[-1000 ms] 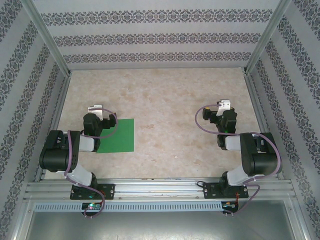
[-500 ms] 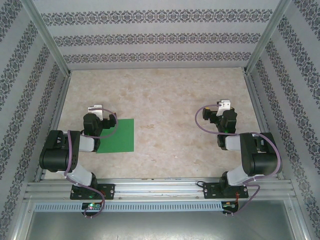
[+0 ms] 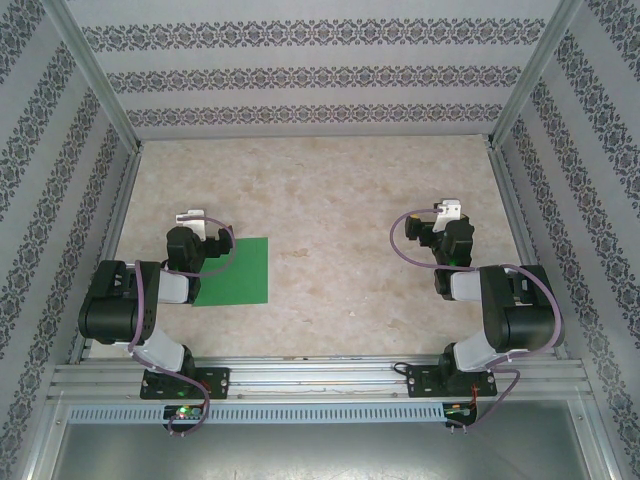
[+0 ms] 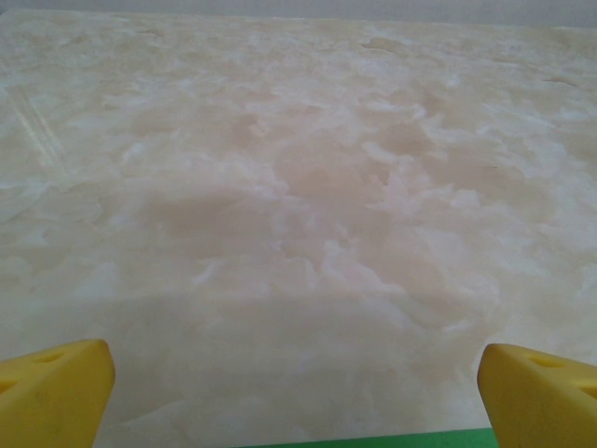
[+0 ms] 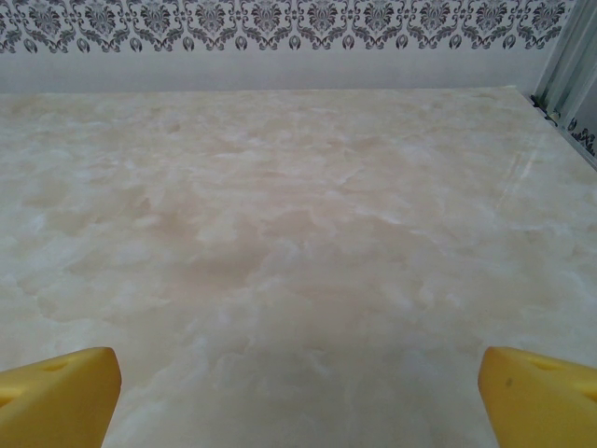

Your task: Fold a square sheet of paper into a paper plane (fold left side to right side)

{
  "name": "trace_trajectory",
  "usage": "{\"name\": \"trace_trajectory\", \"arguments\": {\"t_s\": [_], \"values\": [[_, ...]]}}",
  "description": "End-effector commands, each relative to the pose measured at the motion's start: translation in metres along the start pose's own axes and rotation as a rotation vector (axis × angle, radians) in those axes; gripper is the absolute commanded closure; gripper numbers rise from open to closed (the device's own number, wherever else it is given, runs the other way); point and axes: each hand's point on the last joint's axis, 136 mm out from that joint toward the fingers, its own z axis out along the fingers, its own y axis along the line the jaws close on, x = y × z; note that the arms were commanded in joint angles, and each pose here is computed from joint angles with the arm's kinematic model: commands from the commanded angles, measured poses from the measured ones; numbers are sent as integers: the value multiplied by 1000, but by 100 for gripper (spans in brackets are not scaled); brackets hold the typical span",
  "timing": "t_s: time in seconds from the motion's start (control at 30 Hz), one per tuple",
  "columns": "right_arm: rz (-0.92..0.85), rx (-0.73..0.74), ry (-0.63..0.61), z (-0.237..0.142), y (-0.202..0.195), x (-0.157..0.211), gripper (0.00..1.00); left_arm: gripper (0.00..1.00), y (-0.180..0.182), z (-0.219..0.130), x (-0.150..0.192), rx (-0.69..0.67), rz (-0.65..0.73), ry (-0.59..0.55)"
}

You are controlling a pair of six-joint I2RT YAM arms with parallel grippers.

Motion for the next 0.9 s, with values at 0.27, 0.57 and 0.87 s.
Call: {"name": "trace_trajectory", "arguments": {"t_s": [0.27,0.57,0.87], "values": [[36,44,-28,-4,-8,-16,2,0,9,-10,-42,-46,2,-52],[210,31,126,-35,-3,-37,2,0,-3,-59,-106,-17,-321,75],[583,-211,313,-73,50,-42,2,2,-60,-94,-36,179,-653,494]]}}
